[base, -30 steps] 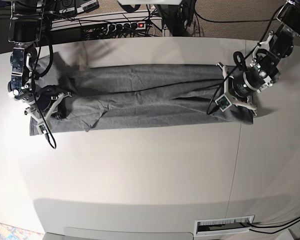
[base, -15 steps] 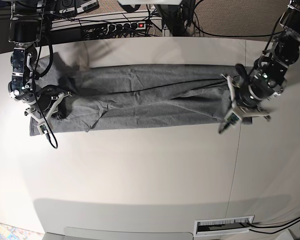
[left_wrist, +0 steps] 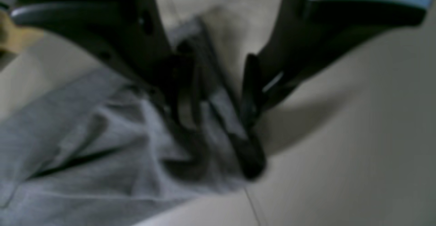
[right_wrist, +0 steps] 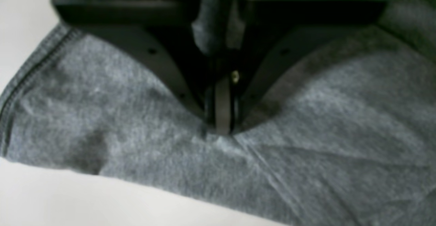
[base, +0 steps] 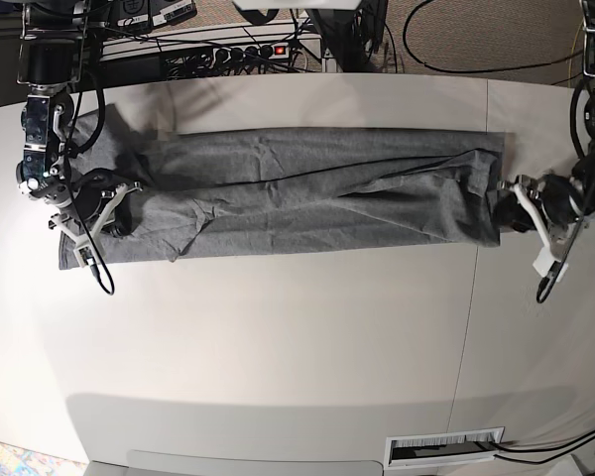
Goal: Fold the T-shirt properly
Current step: 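Slide the left gripper along the strip to its end, holding with right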
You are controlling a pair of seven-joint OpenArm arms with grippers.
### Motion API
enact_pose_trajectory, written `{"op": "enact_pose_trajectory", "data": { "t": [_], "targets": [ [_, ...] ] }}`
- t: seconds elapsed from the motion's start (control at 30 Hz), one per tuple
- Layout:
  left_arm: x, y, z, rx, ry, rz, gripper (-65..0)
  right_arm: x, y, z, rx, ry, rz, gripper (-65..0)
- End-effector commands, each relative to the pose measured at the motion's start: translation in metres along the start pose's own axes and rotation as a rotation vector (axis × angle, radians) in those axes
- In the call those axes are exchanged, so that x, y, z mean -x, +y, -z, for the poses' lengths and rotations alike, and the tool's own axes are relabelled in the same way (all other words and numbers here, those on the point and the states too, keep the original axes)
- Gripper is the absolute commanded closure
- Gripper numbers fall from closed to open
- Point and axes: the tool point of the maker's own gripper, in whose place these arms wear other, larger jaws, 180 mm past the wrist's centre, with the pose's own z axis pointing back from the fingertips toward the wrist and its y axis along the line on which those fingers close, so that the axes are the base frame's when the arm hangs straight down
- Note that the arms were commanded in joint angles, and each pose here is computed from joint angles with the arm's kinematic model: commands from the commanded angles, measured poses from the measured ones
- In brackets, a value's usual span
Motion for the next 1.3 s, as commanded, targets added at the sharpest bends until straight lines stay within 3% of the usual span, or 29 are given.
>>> {"op": "enact_pose_trajectory", "data": {
  "t": [0.0,0.37,0.63,0.83,0.87,0.97,1.1,1.27],
  "targets": [
    [-0.012,0.004,-0.007,0.012,-0.036,-0.004,-22.8,0.007,-0.011,-0.003,0.036,0.052,-0.028,0.0],
    [0.037,0.029,0.009,0.148,0.005,-0.272,-22.8,0.008,-0.011,-0.003,0.036,0.056,-0.028,0.0],
    [0.048,0.003,0.021,0.324,-0.017,-0.384,-22.8,0.008,-0.011,-0.003,0.036,0.057,-0.028,0.0],
    [0.045,-0.016,0.029,0.396,-0.042,-0.397,-21.3,0.010,-0.011,-0.003,0.036,0.069,-0.028,0.0],
    [0.044,-0.017,0.030,0.403,-0.046,-0.400,-18.0,0.010,-0.011,-0.003,0.036,0.068,-0.028,0.0],
    [0.038,-0.019,0.027,0.426,-0.067,-0.393,0.0,0.010,-0.011,-0.003,0.036,0.067,-0.028,0.0],
    [0.036,-0.033,0.022,0.481,-0.028,-0.258,0.0,0.009,-0.011,-0.003,0.035,0.060,-0.027,0.0],
    [0.009,-0.059,0.014,0.519,-0.077,-0.135,0.0,0.009,0.001,0.003,0.016,0.056,-0.013,0.0]
  ]
}}
